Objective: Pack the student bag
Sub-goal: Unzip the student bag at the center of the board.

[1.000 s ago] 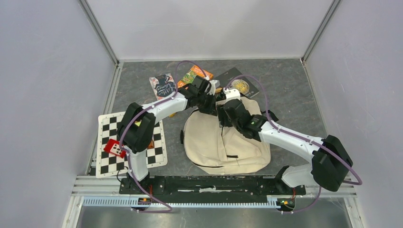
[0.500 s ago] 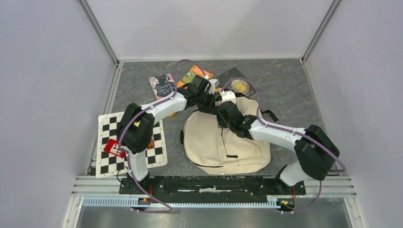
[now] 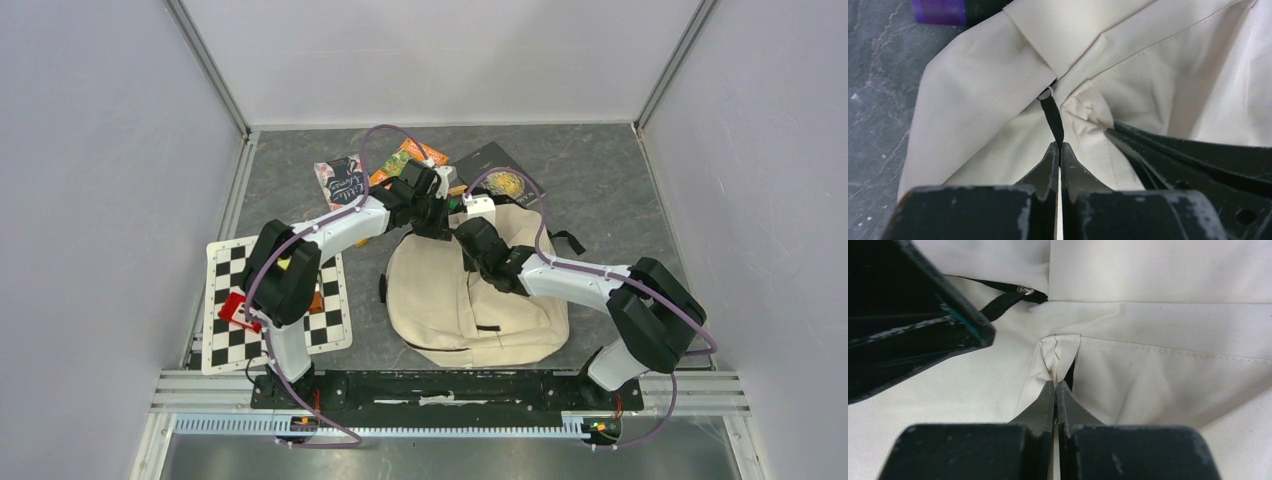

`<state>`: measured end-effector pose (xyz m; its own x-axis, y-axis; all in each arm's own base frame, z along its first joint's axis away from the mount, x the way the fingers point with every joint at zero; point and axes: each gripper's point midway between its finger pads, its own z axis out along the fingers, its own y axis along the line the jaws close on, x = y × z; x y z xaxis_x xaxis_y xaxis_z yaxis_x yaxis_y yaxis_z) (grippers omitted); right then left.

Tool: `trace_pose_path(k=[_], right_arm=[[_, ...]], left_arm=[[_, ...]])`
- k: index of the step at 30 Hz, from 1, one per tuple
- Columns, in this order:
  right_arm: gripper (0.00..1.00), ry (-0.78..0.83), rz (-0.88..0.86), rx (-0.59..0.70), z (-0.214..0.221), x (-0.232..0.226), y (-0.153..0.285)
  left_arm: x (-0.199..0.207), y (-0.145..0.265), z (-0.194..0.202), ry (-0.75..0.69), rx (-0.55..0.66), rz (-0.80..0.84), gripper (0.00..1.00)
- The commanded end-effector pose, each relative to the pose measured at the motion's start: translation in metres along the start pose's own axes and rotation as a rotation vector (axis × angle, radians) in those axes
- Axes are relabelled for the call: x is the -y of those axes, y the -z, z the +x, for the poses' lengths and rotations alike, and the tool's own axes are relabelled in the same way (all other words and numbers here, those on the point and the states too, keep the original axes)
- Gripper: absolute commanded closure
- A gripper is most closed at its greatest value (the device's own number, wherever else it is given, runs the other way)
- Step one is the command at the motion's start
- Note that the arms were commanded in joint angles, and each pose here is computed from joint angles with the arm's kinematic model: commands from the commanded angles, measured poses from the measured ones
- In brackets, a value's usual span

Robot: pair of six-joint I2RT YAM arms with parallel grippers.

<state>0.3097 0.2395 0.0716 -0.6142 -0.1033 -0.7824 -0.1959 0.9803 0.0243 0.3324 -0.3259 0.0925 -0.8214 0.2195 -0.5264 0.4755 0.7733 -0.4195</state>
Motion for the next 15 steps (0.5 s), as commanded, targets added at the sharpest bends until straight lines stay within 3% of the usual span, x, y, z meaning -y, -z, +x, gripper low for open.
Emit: trace_pose_path(k=[1,15], right_arm=[[1.0,-0.027,0.075,0.054,-0.007,0.014,-0.002],[1.0,-0.062,0.216,0.093,0.001,0.047,0.007]], left_arm=[[-0.002,0.026,-0.03,-0.022,0.147,-0.039,0.98],[-0.025,0.04,-0.036,-0.003,0.218,-0.137,0.98]])
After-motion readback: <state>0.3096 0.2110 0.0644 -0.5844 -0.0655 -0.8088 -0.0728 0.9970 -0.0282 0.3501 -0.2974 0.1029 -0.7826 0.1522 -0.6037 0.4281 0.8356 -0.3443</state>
